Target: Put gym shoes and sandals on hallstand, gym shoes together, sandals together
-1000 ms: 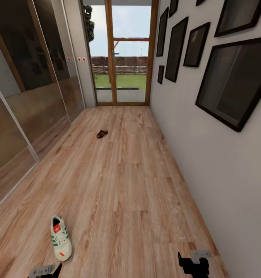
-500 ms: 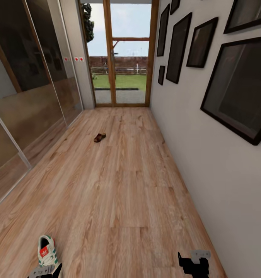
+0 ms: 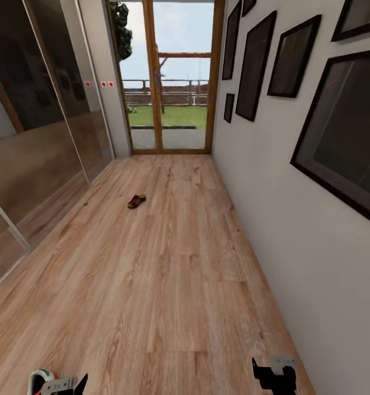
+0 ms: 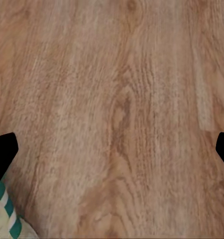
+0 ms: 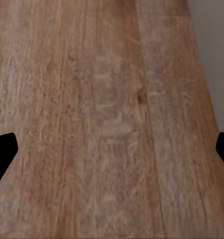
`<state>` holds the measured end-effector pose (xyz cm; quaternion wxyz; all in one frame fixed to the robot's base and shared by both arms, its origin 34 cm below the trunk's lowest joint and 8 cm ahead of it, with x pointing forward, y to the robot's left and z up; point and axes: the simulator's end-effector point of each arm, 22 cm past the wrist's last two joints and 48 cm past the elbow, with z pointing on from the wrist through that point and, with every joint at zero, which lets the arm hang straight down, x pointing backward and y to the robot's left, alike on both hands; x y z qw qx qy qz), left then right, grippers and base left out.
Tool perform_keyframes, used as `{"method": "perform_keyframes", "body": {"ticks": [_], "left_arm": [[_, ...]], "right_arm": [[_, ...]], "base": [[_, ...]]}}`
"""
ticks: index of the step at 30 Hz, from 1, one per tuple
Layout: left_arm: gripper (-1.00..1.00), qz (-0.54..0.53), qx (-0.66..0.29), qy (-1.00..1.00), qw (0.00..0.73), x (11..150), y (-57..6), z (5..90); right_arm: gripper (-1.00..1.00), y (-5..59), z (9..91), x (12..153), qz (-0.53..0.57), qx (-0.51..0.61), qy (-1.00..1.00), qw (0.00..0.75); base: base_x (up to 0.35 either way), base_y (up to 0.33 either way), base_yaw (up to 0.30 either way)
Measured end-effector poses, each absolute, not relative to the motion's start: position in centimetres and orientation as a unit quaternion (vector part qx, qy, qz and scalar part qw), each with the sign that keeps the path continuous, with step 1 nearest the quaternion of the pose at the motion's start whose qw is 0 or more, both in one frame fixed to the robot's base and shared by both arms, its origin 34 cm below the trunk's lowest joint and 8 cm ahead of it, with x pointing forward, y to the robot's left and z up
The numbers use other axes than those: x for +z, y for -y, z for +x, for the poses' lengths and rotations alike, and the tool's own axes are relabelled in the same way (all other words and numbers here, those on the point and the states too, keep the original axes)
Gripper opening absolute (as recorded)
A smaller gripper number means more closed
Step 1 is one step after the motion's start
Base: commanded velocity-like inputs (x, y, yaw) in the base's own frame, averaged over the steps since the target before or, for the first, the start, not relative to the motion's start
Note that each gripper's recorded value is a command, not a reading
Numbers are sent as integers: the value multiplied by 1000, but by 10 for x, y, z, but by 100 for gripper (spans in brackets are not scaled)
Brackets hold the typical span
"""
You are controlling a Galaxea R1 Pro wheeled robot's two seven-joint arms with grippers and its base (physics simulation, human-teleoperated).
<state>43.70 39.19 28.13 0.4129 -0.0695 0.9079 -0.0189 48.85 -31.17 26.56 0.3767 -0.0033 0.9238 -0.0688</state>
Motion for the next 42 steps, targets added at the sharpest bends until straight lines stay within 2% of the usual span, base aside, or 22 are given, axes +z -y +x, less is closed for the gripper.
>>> {"method": "perform_keyframes", "body": {"ticks": [20,29,42], "left_arm": [[100,-70,-19,-908,413,281,-392,437],[100,-70,-18,-908,413,281,-393,437],[100,-70,-18,-908,413,282,-393,437]], "right_arm": [[100,312,488,266,-3,-69,-924,377],[100,312,489,266,-2,-69,-924,377],[100,313,488,265,-3,-70,-924,376]], "base": [[337,-78,1],[337,-78,152],[338,-47,13]]}}
